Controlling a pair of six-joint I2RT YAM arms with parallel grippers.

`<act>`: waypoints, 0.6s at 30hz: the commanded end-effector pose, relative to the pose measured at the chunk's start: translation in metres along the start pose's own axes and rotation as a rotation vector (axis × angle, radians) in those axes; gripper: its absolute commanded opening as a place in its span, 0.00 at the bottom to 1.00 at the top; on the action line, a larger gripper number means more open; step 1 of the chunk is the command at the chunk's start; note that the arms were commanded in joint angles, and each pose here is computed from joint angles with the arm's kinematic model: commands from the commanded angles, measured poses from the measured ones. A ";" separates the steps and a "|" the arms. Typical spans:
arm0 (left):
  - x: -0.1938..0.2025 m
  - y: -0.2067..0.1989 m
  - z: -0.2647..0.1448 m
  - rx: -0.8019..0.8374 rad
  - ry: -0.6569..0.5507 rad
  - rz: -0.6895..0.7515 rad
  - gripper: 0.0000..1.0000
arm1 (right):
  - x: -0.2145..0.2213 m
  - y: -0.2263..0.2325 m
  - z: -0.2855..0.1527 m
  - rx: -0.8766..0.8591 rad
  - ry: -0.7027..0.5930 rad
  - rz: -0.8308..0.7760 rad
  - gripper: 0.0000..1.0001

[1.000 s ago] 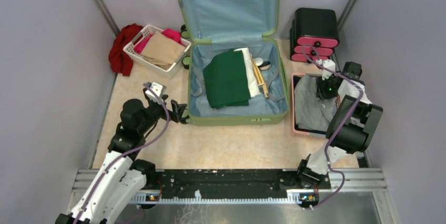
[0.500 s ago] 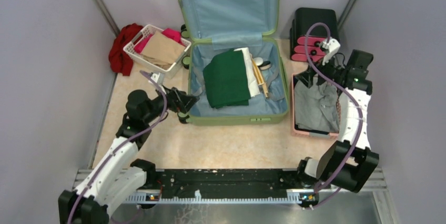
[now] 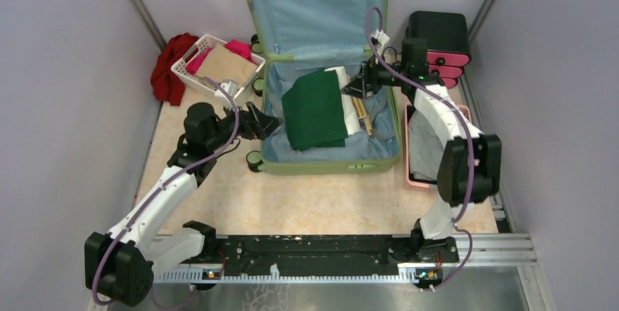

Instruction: Open, take out, and arrange the luggage

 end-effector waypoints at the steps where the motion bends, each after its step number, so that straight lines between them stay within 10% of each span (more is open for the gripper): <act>1: 0.001 -0.005 -0.012 0.025 -0.042 0.057 0.94 | -0.033 -0.034 0.036 0.098 -0.041 0.020 0.78; 18: 0.025 -0.002 -0.033 -0.011 -0.078 0.012 0.95 | -0.006 -0.100 0.107 0.109 0.080 0.183 0.56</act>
Point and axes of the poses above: each gripper's point midway between its finger pads, its own z axis out along the fingers, its own y axis along the line the jaws close on, x = y × z, the point moved 6 cm from there along -z, back along the fingers, and after that the axes turned 6 degrees about z, right-handed, at the moved point
